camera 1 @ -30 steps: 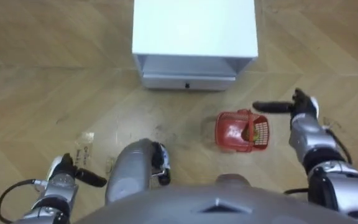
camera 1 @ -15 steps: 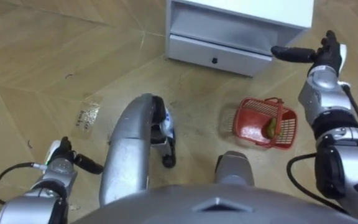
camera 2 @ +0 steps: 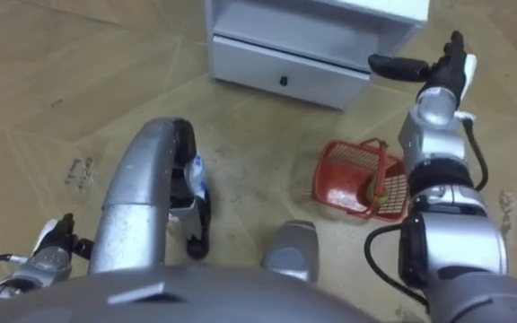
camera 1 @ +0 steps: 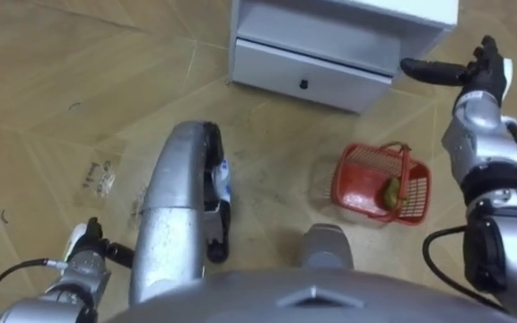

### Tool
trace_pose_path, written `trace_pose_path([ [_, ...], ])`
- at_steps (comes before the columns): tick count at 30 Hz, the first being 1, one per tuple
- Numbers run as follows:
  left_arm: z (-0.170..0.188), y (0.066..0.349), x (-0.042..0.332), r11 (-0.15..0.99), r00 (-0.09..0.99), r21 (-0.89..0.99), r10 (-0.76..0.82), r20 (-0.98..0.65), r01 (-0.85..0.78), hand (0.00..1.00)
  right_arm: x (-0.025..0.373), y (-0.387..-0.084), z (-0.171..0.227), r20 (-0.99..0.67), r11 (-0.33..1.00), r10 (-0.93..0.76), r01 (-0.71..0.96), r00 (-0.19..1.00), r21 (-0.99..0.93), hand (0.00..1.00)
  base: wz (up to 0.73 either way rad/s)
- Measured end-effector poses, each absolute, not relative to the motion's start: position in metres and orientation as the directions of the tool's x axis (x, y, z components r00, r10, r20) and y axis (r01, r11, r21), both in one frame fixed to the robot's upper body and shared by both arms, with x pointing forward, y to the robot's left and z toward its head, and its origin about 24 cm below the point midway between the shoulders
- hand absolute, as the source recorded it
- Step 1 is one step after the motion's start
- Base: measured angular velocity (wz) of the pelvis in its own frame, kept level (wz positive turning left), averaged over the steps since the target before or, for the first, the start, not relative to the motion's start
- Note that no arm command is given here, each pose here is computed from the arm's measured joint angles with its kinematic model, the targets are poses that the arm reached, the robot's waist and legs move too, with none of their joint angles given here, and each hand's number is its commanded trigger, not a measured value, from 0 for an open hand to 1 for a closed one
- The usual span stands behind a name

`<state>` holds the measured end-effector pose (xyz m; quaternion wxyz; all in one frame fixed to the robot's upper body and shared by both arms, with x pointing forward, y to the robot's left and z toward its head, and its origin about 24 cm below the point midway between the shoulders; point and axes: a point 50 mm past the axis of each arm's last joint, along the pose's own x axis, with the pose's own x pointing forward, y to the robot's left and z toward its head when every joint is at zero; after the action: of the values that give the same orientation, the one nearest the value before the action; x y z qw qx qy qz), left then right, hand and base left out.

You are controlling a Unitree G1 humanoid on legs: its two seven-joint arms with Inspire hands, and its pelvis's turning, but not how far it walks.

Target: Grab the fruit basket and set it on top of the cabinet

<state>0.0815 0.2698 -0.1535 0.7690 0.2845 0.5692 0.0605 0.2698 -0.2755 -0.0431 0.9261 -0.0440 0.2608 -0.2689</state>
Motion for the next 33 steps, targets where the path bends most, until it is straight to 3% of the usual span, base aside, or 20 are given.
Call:
trace_pose_path([
  [10, -0.164, 0.249, 0.055, 0.856, 0.290, 0.415, 0.331, -0.898, 0.309, 0.00, 0.265, -0.284, -0.047, -0.470, 0.852, -0.523, 0.422, 0.711, -0.309, 0.00, -0.11],
  [33, -0.166, 0.238, 0.064, 0.870, 0.321, 0.356, 0.249, -0.914, 0.341, 0.00, 0.259, -0.279, -0.057, -0.524, 0.892, -0.450, 0.336, 0.723, -0.303, 0.00, 0.01],
])
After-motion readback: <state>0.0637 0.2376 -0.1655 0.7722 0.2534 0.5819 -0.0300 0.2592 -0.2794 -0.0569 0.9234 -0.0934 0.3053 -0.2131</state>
